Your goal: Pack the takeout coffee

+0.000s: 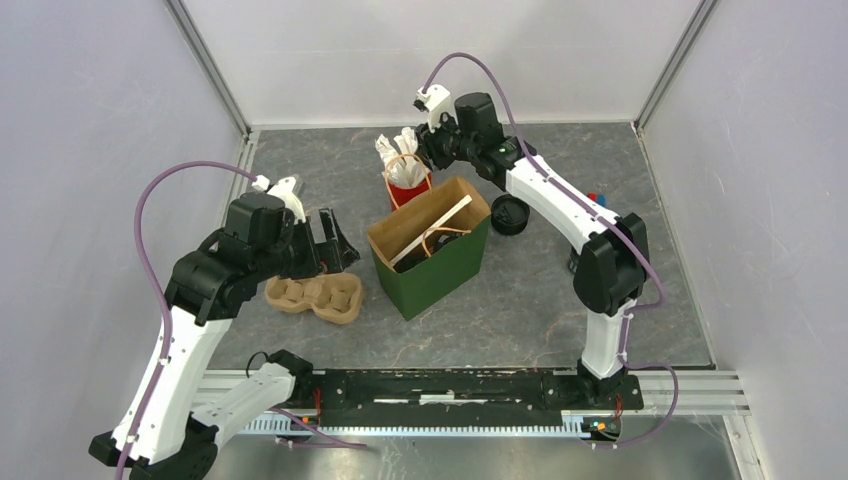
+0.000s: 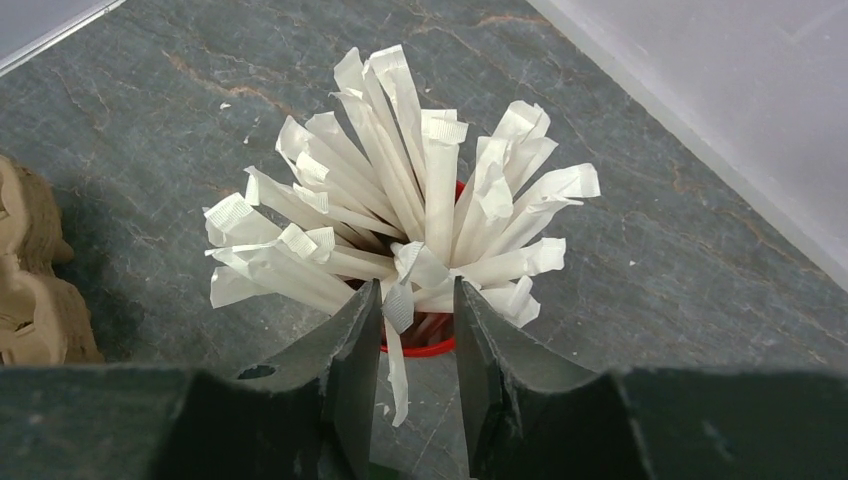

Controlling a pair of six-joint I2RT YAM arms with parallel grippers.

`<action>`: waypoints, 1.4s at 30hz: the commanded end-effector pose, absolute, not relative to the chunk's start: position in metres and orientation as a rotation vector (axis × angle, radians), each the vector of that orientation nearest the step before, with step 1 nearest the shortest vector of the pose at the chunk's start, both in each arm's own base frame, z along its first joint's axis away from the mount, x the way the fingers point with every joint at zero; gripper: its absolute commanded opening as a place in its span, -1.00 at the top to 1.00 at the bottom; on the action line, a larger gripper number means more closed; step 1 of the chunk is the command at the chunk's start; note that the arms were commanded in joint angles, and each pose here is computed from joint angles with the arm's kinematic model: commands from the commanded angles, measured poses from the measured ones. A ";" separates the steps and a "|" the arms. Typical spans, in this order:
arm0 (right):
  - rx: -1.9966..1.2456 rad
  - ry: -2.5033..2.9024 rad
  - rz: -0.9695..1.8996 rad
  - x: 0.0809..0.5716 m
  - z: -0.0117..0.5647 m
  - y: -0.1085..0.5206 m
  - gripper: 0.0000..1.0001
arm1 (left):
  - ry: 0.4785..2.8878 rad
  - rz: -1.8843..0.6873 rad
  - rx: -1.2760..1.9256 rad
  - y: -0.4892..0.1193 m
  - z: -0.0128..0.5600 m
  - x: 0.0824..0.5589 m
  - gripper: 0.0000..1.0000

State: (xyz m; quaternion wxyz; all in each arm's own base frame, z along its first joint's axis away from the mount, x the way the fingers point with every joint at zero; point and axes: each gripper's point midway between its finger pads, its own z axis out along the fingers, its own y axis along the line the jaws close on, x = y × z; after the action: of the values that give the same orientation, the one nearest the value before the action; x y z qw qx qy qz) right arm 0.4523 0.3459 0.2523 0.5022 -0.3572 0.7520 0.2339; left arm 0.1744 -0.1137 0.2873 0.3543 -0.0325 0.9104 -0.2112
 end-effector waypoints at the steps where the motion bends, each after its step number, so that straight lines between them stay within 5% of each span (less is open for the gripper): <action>1: -0.862 1.759 0.587 0.457 0.271 0.355 0.29 | 2.323 -0.499 -0.036 -0.106 0.294 0.175 -0.99; 8: -0.855 1.744 0.555 0.458 0.279 0.350 0.89 | 2.327 -0.495 -0.037 -0.107 0.293 0.176 -0.99; 25: -0.822 1.646 0.559 0.438 0.347 0.336 0.99 | 2.334 -0.513 -0.036 -0.112 0.291 0.181 -0.99; 42: -0.852 1.693 0.512 0.415 0.351 0.315 1.00 | 2.320 -0.541 -0.039 -0.116 0.291 0.182 -0.99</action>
State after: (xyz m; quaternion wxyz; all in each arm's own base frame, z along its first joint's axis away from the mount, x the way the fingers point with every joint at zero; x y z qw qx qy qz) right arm 0.4320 0.3277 0.2986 0.5115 -0.3583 0.7490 0.2214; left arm 0.1793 -0.1128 0.2848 0.3545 -0.0310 0.9126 -0.2015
